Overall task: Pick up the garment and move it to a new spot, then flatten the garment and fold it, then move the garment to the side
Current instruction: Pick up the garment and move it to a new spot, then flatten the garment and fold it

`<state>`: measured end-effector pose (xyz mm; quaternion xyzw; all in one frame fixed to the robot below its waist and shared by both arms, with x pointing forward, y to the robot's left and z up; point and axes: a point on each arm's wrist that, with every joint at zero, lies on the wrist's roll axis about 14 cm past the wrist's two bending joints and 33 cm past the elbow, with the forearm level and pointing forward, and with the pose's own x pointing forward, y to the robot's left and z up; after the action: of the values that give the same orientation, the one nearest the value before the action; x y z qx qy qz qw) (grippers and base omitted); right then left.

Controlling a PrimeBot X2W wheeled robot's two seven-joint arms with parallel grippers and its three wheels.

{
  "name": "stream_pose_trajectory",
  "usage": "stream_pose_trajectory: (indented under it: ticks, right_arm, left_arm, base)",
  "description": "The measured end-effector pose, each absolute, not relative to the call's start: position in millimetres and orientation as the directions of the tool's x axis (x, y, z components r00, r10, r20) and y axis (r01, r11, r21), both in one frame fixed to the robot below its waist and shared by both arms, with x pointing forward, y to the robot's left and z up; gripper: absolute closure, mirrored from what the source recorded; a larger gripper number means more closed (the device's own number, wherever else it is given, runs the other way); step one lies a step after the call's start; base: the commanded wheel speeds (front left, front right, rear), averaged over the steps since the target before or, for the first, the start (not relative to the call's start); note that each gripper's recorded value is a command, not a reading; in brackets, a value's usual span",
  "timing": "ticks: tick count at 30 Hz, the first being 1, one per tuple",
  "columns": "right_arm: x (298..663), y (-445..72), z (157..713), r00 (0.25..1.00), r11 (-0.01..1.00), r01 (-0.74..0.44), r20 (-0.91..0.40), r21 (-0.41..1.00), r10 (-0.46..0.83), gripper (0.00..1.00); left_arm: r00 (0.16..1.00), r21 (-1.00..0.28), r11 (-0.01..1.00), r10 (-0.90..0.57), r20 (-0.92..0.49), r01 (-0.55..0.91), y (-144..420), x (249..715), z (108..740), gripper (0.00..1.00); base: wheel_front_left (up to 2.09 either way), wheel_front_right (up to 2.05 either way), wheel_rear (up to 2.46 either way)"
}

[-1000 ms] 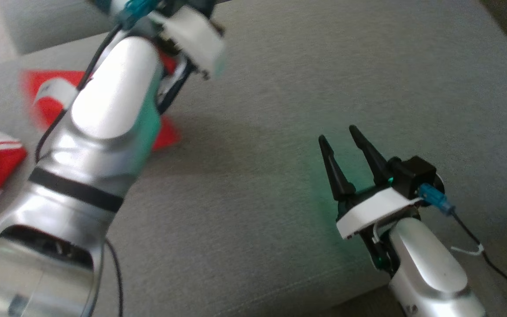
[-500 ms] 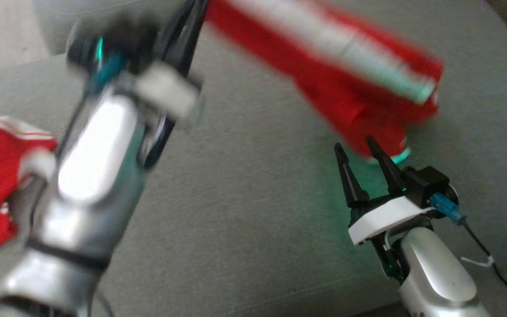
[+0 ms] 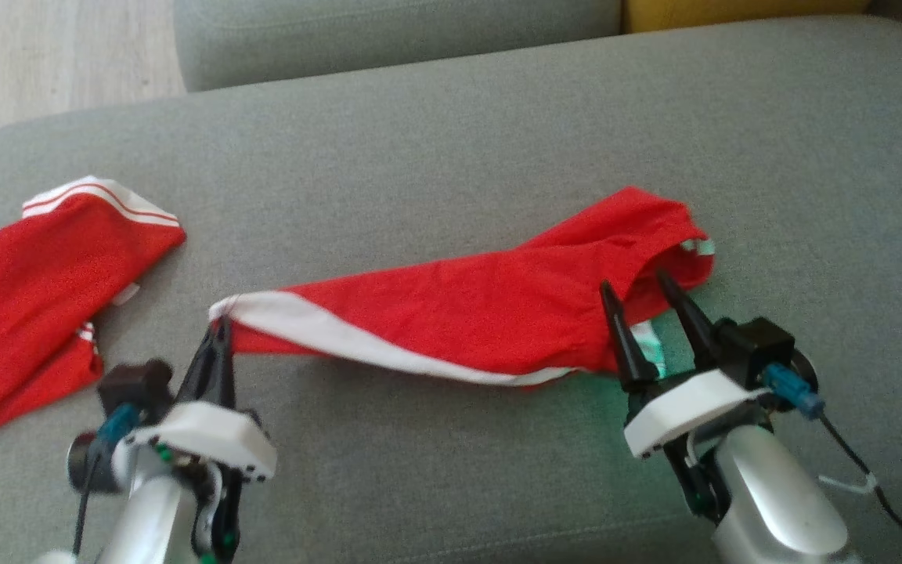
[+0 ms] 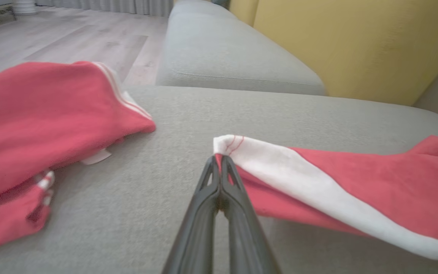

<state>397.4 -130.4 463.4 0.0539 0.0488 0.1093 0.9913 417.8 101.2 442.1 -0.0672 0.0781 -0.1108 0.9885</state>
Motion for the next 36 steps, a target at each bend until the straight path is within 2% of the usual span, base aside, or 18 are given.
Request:
stream_pose_trajectory:
  ticks: [1,2,3,4,10,19,27,28,30,36]
  right_arm:
    - [395,-130,462,0.971,0.970,-0.211,-0.090,0.118,0.222,0.00]
    - [392,-130,460,0.970,0.970,-0.211,-0.095,0.119,0.223,0.00]
    - [390,-130,459,0.970,0.970,-0.210,-0.099,0.119,0.222,0.00]
    - [388,-130,458,0.970,0.970,-0.210,-0.100,0.120,0.222,0.00]
    - [378,-123,453,0.963,0.966,-0.229,-0.116,0.121,0.243,0.00]
    - [360,-102,405,0.913,0.949,-0.278,-0.266,0.149,0.309,0.00]
    - [357,-83,385,0.871,0.930,-0.323,-0.330,0.177,0.365,0.02]
    - [357,-81,384,0.867,0.927,-0.329,-0.331,0.180,0.372,0.14]
    - [357,-75,386,0.863,0.920,-0.343,-0.323,0.188,0.388,1.00]
    - [369,-78,402,0.883,0.919,-0.342,-0.267,0.197,0.385,1.00]
  left_arm:
    - [0.969,-0.152,0.972,-0.202,-0.145,0.180,107,414,440,1.00]
    - [0.974,-0.156,0.977,-0.170,-0.151,0.147,114,411,438,0.85]
    - [0.977,-0.157,0.980,-0.146,-0.155,0.122,120,407,437,0.54]
    - [0.979,-0.153,0.983,-0.130,-0.158,0.106,125,404,436,0.00]
    - [0.987,-0.140,0.989,-0.064,-0.148,0.044,141,388,438,0.00]
    - [0.985,-0.167,0.985,-0.077,-0.156,0.051,140,374,434,0.00]
    - [0.984,-0.172,0.985,-0.060,-0.166,0.031,145,367,431,0.00]
    - [0.984,-0.175,0.984,-0.058,-0.166,0.029,145,367,431,0.00]
    - [0.984,-0.176,0.984,-0.062,-0.166,0.032,144,367,431,0.00]
    - [0.981,-0.192,0.980,-0.079,-0.175,0.045,138,367,428,0.00]
  base:
    - [0.00,0.00,0.00]
    - [0.00,0.00,0.00]
    - [0.00,0.00,0.00]
    - [0.00,0.00,0.00]
    - [0.00,0.00,0.00]
    - [0.00,0.00,0.00]
    - [0.00,0.00,0.00]
    - [0.00,0.00,0.00]
    - [0.00,0.00,0.00]
    - [0.00,0.00,0.00]
